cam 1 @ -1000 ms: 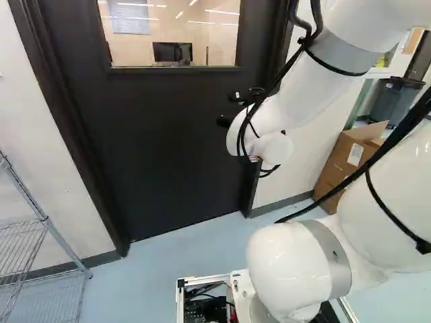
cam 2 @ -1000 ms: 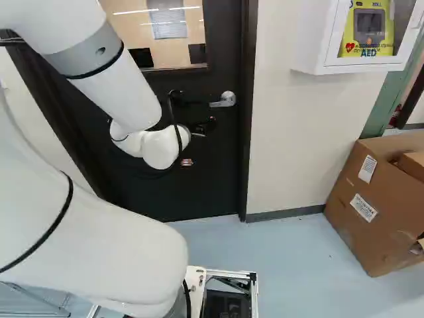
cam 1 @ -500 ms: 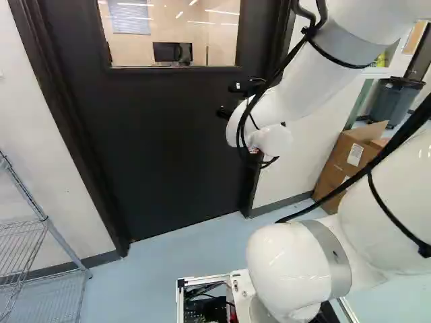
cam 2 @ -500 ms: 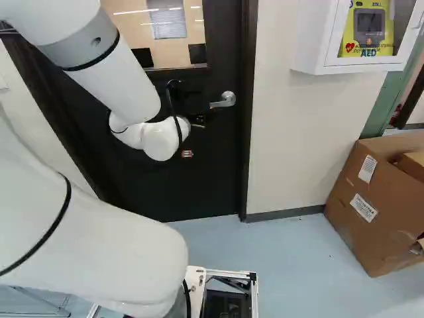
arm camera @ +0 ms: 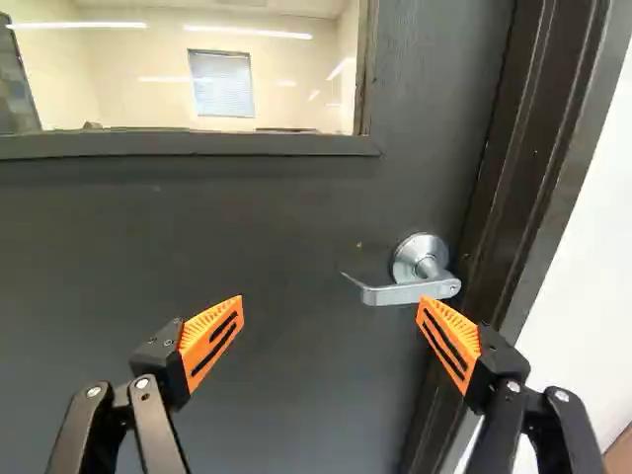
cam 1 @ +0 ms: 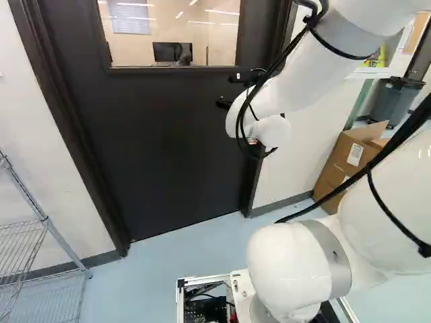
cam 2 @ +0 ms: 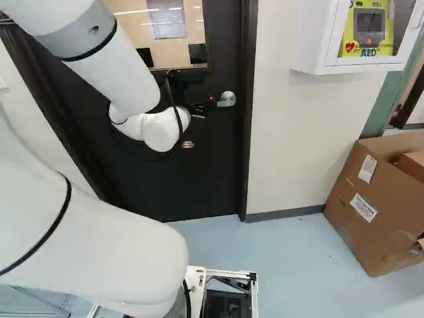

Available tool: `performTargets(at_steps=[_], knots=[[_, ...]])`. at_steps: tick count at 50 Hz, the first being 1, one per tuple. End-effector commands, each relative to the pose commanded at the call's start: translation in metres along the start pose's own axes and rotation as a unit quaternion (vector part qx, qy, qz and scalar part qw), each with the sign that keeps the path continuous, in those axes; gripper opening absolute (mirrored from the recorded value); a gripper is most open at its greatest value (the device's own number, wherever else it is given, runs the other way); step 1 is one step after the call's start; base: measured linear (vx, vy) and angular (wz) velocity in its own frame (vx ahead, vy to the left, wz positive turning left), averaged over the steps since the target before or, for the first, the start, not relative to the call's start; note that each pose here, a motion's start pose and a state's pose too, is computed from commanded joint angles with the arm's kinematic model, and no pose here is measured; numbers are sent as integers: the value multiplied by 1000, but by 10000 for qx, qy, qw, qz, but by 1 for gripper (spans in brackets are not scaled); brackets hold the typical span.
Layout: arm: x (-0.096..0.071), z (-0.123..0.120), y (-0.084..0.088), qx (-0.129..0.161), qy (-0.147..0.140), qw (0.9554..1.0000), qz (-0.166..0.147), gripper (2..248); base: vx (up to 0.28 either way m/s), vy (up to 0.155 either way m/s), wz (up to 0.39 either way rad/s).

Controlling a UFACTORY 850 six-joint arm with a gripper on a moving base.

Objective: Open the door and move inside

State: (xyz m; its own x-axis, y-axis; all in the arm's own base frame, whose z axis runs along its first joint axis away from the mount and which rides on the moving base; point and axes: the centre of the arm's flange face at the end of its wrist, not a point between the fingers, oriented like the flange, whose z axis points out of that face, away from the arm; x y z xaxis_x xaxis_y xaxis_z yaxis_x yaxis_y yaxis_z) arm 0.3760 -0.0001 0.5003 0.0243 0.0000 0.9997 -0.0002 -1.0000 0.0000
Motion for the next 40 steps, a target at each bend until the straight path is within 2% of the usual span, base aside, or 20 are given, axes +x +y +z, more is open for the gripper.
performTargets(at_steps=[13,40], knots=[[11,23,1,-11,59,10000,0,247,0,0,0],[15,62,1,-6,27,10000,0,247,0,0,0]])
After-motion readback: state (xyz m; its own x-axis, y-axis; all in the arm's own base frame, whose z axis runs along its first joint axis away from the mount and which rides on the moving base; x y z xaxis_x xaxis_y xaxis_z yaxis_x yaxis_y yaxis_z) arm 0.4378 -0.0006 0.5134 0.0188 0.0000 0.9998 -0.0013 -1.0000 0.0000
